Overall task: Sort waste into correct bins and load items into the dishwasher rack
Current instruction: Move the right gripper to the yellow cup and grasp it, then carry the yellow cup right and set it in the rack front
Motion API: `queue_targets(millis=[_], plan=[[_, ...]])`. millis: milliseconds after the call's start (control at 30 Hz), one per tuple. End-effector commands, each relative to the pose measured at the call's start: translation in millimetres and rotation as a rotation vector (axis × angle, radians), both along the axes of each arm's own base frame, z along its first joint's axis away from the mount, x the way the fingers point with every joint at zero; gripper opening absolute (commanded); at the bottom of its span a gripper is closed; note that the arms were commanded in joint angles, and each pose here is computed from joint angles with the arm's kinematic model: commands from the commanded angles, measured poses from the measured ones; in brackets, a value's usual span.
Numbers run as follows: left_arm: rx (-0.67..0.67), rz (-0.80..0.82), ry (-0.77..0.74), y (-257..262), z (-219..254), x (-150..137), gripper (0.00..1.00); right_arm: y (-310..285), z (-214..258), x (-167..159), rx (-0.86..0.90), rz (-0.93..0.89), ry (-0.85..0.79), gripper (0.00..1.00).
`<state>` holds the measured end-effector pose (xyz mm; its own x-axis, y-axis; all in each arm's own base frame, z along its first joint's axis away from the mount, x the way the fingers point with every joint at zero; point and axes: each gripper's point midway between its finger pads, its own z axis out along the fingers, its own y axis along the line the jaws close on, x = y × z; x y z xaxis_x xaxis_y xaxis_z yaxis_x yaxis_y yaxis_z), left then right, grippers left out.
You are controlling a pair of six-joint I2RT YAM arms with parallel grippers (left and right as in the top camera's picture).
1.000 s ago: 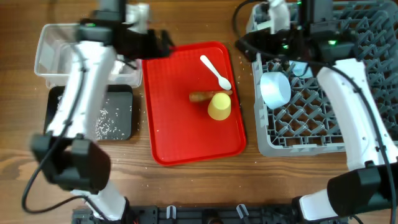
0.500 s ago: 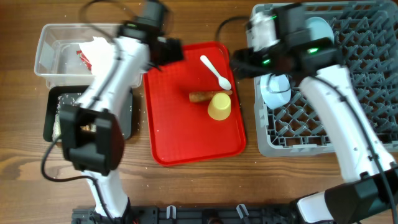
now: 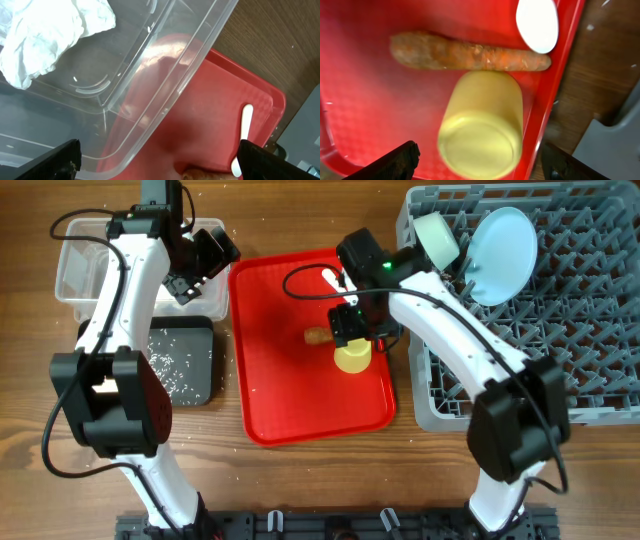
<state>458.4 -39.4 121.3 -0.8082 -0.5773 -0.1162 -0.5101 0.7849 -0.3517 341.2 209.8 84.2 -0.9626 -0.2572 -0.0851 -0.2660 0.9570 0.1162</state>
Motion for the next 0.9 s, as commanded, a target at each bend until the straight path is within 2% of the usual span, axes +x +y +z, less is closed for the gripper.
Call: queue_targets(millis=[0, 67, 233, 300, 467, 600, 700, 767, 867], plan=[[-0.016, 0.011, 0.005, -2, 1, -2, 1.00, 1, -30, -5, -0.031, -0.019, 0.085, 0.80], [-0.016, 0.011, 0.005, -2, 1, -2, 1.00, 0, -35, -7, -0.040, -0.019, 0.101, 0.79], [-0.016, 0.011, 0.004, -2, 1, -2, 1.00, 0, -36, -7, -0.041, -0.017, 0.101, 0.59], [-0.016, 0.011, 0.005, -2, 1, -2, 1.00, -1, -35, -7, -0.042, -0.016, 0.102, 0.54], [-0.016, 0.011, 0.005, -2, 1, -2, 1.00, -3, -9, -3, -0.036, -0.014, 0.064, 0.54], [-0.017, 0.011, 0.005, -2, 1, -2, 1.00, -19, 65, 0, -0.037, -0.025, -0.036, 0.55], [-0.016, 0.011, 0.005, -2, 1, -2, 1.00, -35, 114, -15, -0.005, -0.040, -0.101, 0.55], [-0.016, 0.011, 0.005, -2, 1, -2, 1.00, -59, 135, -29, -0.013, -0.094, -0.105, 0.55], [-0.016, 0.011, 0.005, -2, 1, -2, 1.00, -129, 155, -47, -0.146, -0.302, -0.108, 0.56]])
